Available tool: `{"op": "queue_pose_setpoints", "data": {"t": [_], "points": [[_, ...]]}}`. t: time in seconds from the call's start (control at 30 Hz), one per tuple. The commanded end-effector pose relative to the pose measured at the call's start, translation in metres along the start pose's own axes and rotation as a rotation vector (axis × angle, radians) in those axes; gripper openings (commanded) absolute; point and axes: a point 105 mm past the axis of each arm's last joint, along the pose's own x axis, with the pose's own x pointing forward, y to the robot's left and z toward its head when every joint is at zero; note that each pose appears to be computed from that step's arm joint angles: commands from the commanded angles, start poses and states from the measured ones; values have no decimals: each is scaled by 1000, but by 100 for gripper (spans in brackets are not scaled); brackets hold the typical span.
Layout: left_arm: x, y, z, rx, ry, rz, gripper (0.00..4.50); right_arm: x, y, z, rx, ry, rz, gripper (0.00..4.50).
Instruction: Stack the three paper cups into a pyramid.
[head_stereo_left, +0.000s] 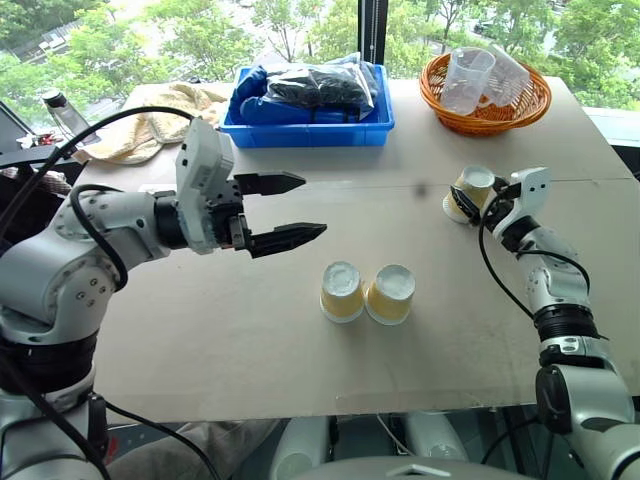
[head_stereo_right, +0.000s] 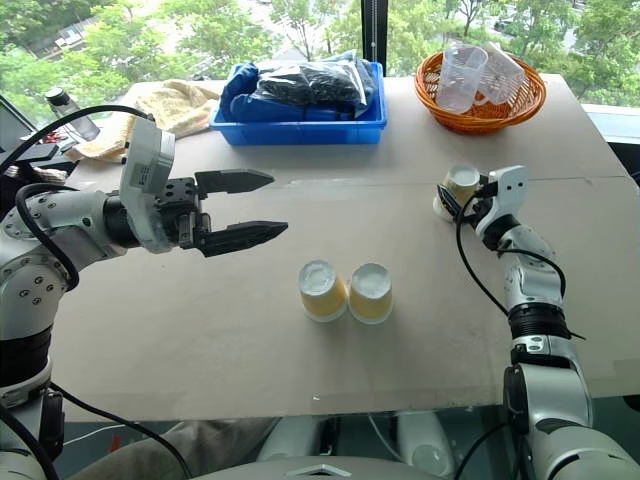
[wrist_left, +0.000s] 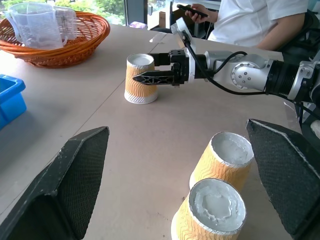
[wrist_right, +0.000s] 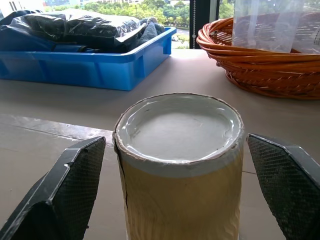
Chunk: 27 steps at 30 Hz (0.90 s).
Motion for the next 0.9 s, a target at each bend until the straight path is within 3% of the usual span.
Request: {"op": "queue_pose_setpoints", "data": {"t": [0.03, 0.07, 0.13, 0.2, 0.33, 0.6, 0.7, 0.9], "points": [[0, -1, 9, 51, -7, 6, 450, 4, 0, 16, -29, -51, 17, 396], [0, -1, 9, 53, -6, 6, 450, 5, 0, 15, -30, -45, 15, 376], [0, -1, 9, 54, -4, 6, 450, 5, 1, 14, -37, -46, 21, 284], [0, -2, 9, 54, -2, 5, 450, 5, 4, 16, -49, -55, 38, 223], [-3, -1, 7, 52, 12, 6, 450, 4, 22, 31, -86, -100, 152, 218], [-19, -12, -8, 69, 98, -81, 450, -39, 130, 83, -92, -176, 731, 218], [-26, -20, -14, 35, 112, -134, 450, -72, 183, 97, 33, -140, 977, 218], [-31, -32, -13, 29, 88, -212, 450, -88, 206, 89, 72, -37, 1069, 218]]}}
